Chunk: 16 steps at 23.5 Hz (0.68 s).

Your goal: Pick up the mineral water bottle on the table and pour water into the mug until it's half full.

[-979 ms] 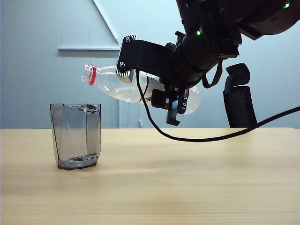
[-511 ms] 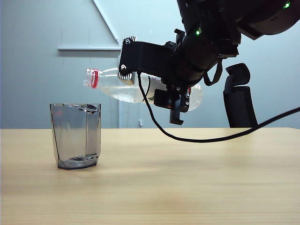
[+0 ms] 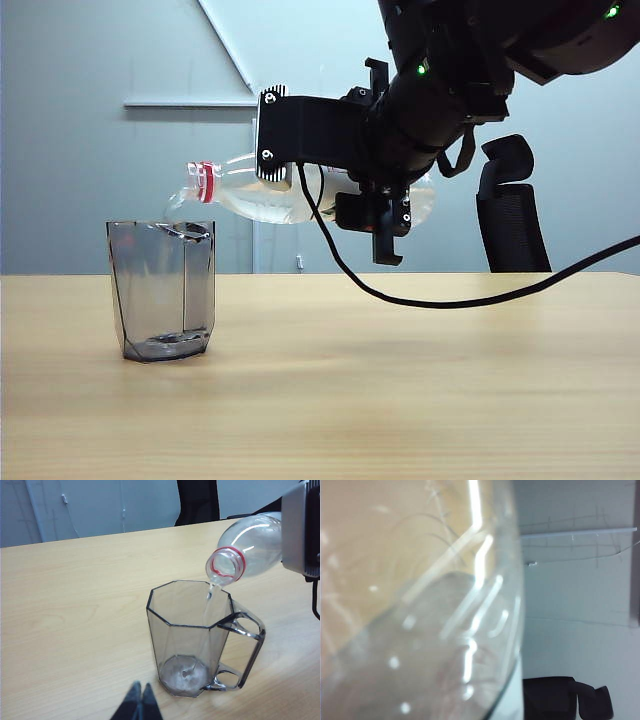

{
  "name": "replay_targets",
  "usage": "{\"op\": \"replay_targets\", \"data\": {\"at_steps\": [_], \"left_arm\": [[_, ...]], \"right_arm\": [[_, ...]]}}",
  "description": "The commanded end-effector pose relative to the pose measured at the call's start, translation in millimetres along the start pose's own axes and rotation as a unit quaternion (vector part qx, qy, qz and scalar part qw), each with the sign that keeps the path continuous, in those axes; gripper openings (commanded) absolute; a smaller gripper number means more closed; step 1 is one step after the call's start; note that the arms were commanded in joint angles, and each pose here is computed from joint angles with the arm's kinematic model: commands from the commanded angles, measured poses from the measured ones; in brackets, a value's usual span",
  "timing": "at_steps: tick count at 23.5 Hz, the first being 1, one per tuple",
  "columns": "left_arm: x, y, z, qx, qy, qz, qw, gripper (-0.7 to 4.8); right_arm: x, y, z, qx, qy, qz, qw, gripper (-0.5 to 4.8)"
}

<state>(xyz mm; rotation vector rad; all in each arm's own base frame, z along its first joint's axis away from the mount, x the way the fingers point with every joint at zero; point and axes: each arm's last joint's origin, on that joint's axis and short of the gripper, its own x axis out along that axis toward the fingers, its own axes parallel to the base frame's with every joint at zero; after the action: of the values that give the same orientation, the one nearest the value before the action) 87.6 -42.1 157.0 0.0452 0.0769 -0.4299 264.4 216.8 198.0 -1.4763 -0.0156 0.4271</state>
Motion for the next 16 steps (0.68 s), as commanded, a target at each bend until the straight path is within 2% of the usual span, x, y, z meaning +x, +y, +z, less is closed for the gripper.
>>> {"op": "replay_targets", "data": {"at_steps": [1,16], "left_arm": [[-0.1,-0.1,2.1,-0.002,-0.007,-0.002,1.0,-0.02],[-0.1,-0.1,2.0,-0.002,-0.007,-0.002,1.0,-0.02]], "right_arm": [[-1.2,-13.3,2.0,0.007,0.001,-0.044,0.999,2.51],[-1.2,-13.3,1.9,-0.003,0.003,-0.044,0.999,2.51]]}}
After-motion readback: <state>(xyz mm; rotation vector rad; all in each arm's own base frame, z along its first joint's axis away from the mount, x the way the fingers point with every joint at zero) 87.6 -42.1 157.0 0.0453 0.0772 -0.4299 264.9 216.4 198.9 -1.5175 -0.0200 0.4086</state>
